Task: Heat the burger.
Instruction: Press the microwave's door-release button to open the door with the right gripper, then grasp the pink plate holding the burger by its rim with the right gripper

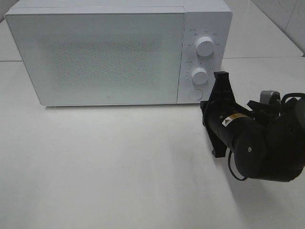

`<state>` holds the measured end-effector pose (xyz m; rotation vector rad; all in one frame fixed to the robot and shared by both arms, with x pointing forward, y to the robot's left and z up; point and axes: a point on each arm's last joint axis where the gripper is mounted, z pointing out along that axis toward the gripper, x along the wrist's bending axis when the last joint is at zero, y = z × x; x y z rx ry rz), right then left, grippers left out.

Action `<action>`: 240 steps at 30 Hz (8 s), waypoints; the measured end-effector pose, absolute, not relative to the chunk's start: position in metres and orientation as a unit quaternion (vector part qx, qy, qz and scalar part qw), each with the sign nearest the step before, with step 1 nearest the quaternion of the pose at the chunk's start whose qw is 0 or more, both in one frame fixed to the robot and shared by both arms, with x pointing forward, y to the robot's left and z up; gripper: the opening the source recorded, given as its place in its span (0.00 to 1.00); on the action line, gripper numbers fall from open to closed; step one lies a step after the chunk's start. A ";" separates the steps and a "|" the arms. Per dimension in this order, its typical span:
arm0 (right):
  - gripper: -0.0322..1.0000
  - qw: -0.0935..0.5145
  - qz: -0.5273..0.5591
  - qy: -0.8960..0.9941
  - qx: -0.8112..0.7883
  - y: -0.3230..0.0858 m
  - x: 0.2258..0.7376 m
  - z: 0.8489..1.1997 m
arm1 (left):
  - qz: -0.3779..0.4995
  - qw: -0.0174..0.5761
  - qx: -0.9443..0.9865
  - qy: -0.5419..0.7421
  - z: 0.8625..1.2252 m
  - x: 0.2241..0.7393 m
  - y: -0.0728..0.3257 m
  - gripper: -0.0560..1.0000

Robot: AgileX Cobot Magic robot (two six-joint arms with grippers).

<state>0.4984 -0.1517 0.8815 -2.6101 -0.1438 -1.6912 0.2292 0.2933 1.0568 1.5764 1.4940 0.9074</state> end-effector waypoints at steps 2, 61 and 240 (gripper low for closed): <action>0.04 0.016 -0.543 -0.043 -0.839 -0.152 0.504 0.881 | 0.356 0.384 0.618 0.586 1.057 0.229 0.293 0.98; 0.04 0.009 -0.540 -0.027 -0.841 -0.149 0.576 0.848 | 0.356 0.384 0.618 0.586 1.057 0.229 0.293 0.98; 0.50 -0.174 -0.114 -0.965 -0.158 -0.177 0.444 1.044 | 0.357 0.385 0.618 0.586 1.057 0.229 0.293 0.98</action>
